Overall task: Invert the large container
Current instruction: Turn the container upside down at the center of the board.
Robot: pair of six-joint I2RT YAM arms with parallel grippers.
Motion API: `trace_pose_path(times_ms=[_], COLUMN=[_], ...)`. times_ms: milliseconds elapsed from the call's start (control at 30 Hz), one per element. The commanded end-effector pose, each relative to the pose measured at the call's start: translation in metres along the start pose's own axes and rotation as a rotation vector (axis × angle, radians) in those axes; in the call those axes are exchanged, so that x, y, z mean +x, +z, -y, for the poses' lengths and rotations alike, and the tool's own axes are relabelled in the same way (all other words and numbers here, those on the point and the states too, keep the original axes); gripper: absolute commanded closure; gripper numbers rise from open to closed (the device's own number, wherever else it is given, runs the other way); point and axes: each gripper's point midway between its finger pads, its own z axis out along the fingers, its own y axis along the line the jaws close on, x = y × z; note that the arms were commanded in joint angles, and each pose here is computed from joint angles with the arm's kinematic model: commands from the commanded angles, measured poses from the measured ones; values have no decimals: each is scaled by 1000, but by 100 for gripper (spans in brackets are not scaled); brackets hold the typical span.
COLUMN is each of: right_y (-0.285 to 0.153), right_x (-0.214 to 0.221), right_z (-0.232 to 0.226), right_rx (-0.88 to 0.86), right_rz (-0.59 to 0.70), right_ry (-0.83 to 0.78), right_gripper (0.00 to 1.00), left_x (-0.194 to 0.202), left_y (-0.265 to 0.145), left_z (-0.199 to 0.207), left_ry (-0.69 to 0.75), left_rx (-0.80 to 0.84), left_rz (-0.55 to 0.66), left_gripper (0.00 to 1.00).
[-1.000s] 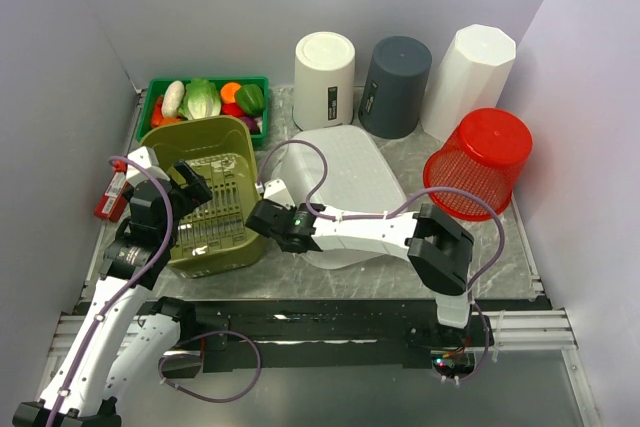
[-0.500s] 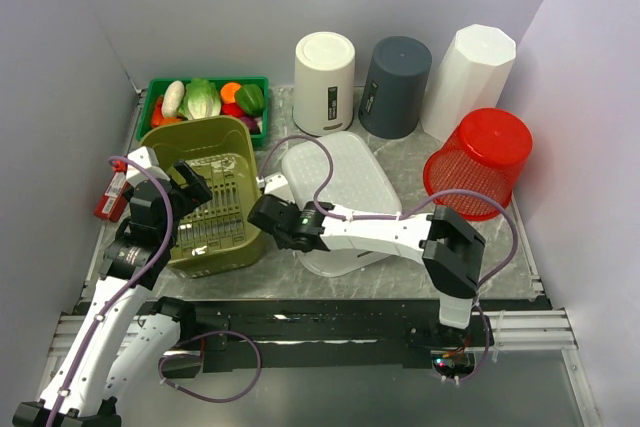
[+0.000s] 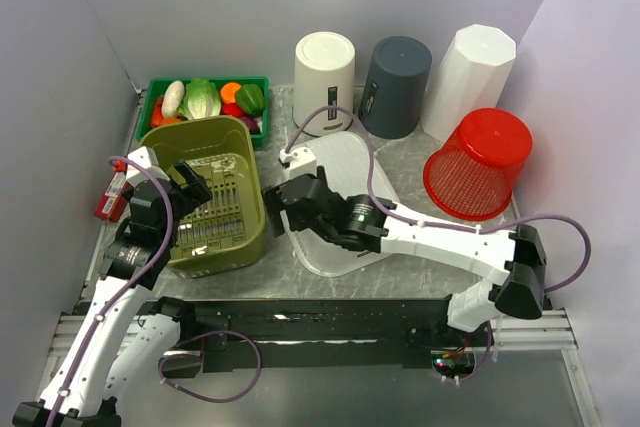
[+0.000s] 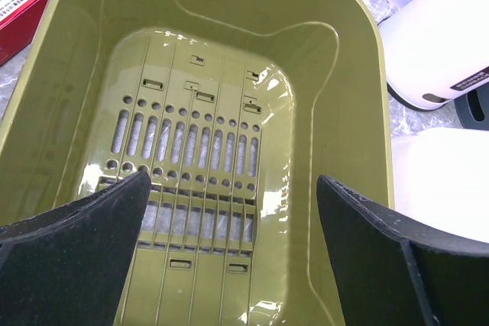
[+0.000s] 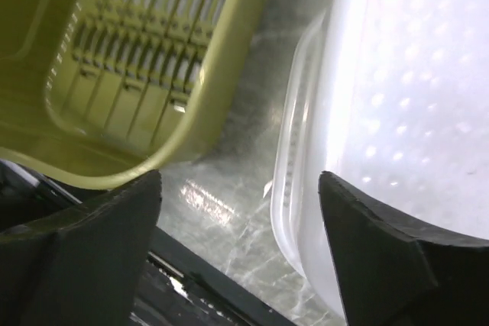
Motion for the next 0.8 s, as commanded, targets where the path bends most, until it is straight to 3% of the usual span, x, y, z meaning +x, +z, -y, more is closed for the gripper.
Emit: trace_pose_path(times_ms=[0, 167, 400, 600, 767], right_y=[-9, -3, 12, 25, 52], right_x=[-32, -45, -53, -69, -60], right_z=[12, 28, 20, 33, 45], right_rx=[47, 110, -61, 10, 108], right_rz=[93, 71, 11, 6, -119], right_ry=[-45, -34, 123, 102, 59], right_gripper=[6, 0, 0, 0, 0], left_x=[-9, -9, -8, -7, -7], left_y=[-1, -2, -1, 0, 1], left_z=[5, 5, 6, 6, 6], left_ry=[-8, -10, -6, -4, -3], left_rx=[18, 13, 22, 16, 19], left_rz=[26, 26, 23, 16, 15], left_gripper=[4, 4, 4, 4, 4])
